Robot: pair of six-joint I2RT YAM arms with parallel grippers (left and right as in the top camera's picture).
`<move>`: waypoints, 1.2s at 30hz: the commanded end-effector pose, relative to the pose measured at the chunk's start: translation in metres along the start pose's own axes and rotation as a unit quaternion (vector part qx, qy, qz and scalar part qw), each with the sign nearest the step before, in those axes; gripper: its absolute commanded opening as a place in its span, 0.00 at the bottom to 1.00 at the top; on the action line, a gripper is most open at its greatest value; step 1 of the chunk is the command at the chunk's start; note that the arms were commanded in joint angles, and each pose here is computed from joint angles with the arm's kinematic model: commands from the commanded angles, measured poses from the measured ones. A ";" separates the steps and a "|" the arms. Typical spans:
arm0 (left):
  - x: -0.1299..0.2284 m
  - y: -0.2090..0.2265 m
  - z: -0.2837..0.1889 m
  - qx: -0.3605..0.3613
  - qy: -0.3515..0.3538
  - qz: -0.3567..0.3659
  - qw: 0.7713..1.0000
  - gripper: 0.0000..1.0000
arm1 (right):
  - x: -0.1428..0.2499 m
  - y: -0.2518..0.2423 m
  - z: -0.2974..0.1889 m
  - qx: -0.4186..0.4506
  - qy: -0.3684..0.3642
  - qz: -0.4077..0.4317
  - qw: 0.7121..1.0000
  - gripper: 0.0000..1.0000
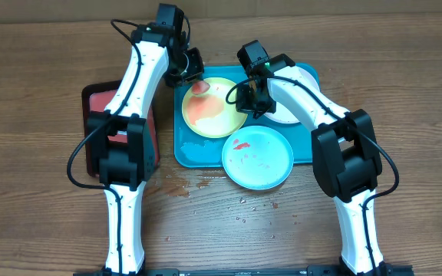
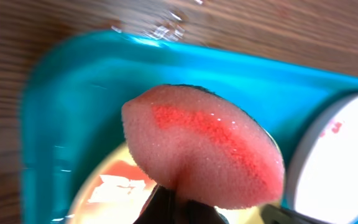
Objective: Clean dirty plates on tray and stack at the side
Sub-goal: 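Scrub the yellow plate with the sponge in the left gripper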
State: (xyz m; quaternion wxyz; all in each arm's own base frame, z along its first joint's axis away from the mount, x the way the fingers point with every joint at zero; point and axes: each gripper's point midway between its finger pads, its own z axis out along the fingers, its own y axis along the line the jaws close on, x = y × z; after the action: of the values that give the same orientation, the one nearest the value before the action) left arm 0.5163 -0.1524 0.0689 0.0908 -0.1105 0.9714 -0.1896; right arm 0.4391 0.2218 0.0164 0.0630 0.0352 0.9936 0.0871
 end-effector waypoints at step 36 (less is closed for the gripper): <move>-0.001 0.002 -0.081 -0.096 -0.077 -0.036 0.992 0.04 | -0.039 0.007 -0.071 0.009 -0.085 -0.055 0.995 0.04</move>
State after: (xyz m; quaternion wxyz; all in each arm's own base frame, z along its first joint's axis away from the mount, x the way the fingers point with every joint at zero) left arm 0.4951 -0.1000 0.0894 0.1181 -0.1890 0.9748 -0.0034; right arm 0.4497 0.2173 0.0409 0.0843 0.0052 0.9939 0.0710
